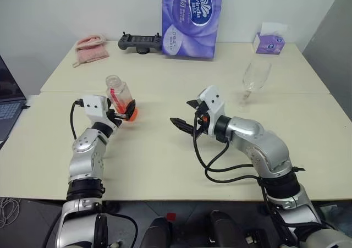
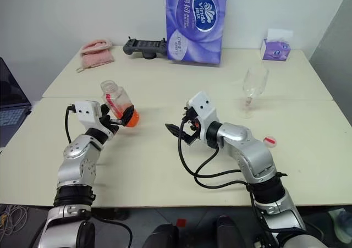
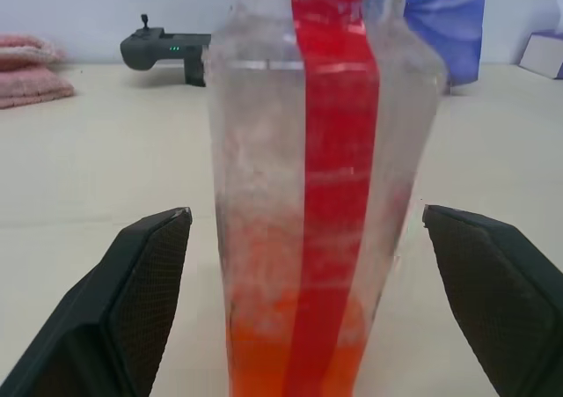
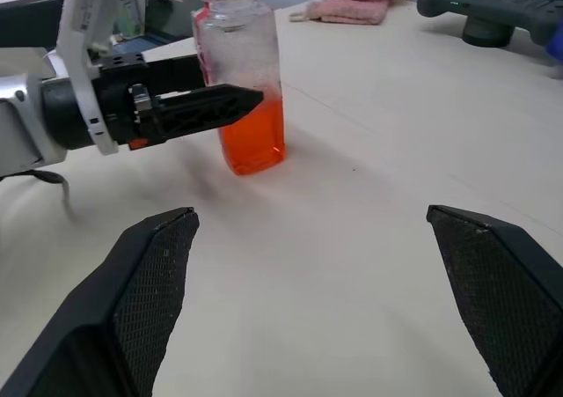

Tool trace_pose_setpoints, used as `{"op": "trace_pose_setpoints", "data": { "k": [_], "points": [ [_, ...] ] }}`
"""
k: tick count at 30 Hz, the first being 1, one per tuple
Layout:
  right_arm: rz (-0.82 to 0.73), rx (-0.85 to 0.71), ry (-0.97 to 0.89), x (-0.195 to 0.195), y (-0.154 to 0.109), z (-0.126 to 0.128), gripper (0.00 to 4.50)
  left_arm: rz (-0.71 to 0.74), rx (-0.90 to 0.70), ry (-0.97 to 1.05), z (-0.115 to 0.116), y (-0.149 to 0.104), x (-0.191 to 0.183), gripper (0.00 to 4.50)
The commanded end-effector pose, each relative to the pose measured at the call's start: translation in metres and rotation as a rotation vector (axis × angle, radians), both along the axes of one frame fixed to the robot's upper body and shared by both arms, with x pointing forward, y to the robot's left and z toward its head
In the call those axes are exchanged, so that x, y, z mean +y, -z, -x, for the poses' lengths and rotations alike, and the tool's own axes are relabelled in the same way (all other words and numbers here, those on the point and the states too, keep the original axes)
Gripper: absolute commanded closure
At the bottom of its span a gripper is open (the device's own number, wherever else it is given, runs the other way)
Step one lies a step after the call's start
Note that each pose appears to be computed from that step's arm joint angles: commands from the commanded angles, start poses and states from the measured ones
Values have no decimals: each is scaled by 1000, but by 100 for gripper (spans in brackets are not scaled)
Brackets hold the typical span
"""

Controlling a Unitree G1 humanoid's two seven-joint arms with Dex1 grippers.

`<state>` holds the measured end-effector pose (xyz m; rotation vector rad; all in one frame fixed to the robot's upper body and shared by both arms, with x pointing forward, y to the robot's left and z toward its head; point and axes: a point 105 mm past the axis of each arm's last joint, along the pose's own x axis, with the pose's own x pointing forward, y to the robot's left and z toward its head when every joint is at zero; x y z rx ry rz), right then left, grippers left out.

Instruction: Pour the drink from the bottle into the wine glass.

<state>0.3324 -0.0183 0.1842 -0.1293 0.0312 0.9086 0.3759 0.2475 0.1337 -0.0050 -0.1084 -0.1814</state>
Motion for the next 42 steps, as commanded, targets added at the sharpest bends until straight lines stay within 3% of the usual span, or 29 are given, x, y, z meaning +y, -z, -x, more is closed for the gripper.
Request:
{"op": "trace_pose_setpoints", "data": {
  "k": [1, 4, 7, 9, 13, 21, 30, 34, 42],
  "points": [
    [-15, -36, 82, -23, -3, -8, 0, -5, -24, -28, 16, -4, 6, 1],
    [-43, -29, 239, -58, 7, -17, 0, 23, 1, -29, 44, 6, 9, 1],
    [-61, -9, 512, -107, 26, -34, 0, -87, 77, 58, 69, 21, -6, 1],
    [-75, -22, 642, -131, 34, -40, 0, -147, 125, 203, 84, 30, -36, 1],
    [-117, -50, 754, -146, 35, -53, 0, -64, 133, 415, 98, 22, -86, 1],
    [-123, -97, 829, -147, 27, -92, 0, -41, 88, 671, 90, -4, -150, 1],
    [-82, -72, 918, -159, 36, -122, 0, -31, 66, 697, 88, -18, -159, 1],
    [-94, -81, 952, -165, 36, -126, 88, -32, 56, 666, 84, -20, -154, 0],
    [-112, -109, 949, -160, 36, -127, 381, -26, 44, 656, 83, -22, -150, 0]
  ]
}}
